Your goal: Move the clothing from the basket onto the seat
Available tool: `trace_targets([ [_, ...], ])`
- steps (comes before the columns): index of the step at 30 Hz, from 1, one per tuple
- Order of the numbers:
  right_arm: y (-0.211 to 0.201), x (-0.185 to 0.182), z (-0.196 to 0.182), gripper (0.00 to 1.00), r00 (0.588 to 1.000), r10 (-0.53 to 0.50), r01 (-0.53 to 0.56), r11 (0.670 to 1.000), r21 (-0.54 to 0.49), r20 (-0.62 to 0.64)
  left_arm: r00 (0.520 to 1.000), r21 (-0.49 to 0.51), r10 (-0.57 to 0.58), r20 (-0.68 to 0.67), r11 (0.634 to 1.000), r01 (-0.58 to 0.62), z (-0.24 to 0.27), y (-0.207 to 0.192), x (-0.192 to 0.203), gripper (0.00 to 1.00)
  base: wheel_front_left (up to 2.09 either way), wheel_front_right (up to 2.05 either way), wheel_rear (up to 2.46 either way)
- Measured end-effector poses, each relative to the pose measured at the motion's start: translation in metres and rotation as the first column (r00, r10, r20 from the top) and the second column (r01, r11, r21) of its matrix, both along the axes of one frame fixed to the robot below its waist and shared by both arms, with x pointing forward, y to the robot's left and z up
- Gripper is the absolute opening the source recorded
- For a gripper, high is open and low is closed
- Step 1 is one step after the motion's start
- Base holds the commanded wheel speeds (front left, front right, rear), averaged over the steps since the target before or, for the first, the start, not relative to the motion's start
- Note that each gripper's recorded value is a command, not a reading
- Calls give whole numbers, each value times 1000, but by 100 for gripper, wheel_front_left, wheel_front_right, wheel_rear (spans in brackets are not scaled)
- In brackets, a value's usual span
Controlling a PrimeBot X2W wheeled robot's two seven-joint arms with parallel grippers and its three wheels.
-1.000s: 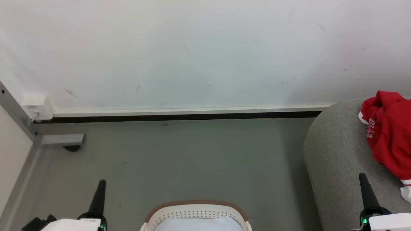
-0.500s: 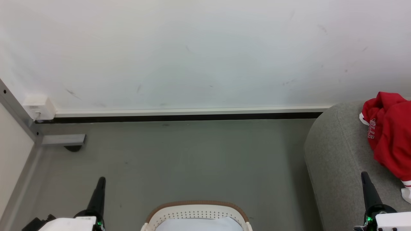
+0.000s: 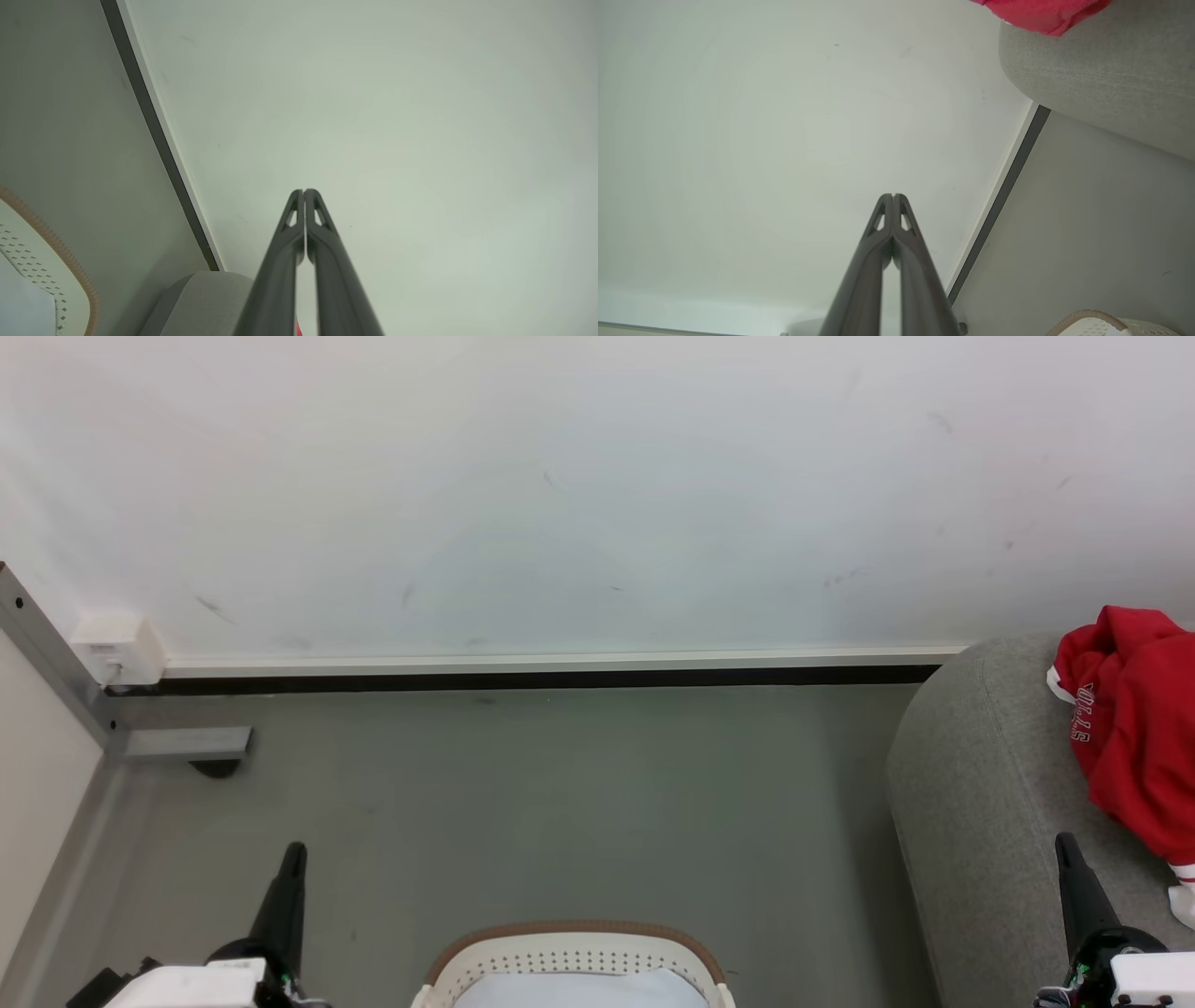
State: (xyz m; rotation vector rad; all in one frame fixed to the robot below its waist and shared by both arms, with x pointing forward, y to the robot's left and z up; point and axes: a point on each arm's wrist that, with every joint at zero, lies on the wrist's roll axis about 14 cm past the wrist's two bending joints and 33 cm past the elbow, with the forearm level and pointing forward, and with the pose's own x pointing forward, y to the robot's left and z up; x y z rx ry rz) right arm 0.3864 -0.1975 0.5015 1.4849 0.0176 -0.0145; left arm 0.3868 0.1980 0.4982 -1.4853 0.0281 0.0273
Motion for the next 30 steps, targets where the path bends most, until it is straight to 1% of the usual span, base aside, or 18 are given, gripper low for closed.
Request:
trace_targets([
  [14,-3,1,3,0,1000,-4,3,996,86,12,1000,-81,1,23,997,1,6,2,1,0,0,0,0],
  [30,-3,1,3,0,1000,-3,1,996,90,13,1000,-83,1,25,997,1,6,2,1,0,0,0,0],
])
